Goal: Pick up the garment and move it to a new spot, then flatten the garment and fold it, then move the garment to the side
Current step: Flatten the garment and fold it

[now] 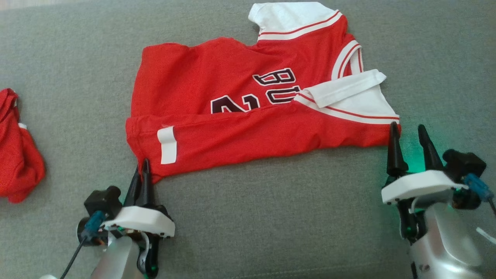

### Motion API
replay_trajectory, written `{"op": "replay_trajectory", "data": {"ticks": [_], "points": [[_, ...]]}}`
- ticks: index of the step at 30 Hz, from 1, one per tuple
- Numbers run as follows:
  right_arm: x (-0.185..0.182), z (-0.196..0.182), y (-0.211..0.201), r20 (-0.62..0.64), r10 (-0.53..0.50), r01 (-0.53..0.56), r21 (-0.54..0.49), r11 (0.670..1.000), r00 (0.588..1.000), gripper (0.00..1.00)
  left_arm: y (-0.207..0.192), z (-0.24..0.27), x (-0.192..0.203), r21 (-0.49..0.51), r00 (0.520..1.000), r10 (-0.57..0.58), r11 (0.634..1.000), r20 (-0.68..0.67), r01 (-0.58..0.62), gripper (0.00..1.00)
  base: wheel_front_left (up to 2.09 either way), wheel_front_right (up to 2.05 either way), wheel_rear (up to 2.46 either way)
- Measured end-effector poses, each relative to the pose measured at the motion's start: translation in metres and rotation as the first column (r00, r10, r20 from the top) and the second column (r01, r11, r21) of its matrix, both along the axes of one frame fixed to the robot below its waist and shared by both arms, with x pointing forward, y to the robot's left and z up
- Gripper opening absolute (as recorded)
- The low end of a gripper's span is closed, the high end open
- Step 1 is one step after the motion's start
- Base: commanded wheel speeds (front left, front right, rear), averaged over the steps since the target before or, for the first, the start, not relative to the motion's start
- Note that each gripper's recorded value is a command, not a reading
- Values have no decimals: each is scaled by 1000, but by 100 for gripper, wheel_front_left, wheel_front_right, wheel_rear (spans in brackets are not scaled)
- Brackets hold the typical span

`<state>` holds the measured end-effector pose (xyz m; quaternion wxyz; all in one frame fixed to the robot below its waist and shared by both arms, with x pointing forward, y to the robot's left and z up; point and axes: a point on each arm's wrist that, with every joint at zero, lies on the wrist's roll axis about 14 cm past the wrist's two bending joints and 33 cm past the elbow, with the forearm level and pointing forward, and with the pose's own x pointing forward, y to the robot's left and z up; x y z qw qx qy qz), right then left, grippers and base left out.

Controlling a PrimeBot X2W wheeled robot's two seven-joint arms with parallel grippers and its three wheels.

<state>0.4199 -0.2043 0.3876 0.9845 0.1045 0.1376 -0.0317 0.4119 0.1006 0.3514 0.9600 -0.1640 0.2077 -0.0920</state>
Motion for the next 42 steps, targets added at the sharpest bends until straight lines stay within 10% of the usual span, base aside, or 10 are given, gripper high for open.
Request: {"op": "replay_trajectory", "data": {"ticks": [4,5,7,29,30,31,42], "points": [[-1,-18,10,-60,11,-9,45,999,998,100,0,2,0,-16,1000,2,1000,3,-2,0,0,0,0],[-6,-27,15,-91,18,-13,61,998,996,87,0,2,0,-19,1000,2,1000,4,-2,0,0,0,0],[-8,-34,19,-106,16,-7,88,996,994,0,-1,4,-1,-28,1000,2,1000,6,-2,0,0,0,0],[-67,0,1,-31,-76,80,139,987,997,5,7,35,-83,-86,998,48,995,51,-43,0,0,0,0],[-68,-2,2,-38,-73,78,142,987,997,100,8,34,-86,-86,998,51,995,47,-46,20,0,0,0],[-69,-5,4,-47,-66,72,141,987,997,100,8,33,-85,-85,998,51,995,45,-47,100,0,0,0],[-17,23,-1,61,-55,49,92,995,997,100,31,79,6,1,970,77,997,231,-80,100,0,0,0]]}}
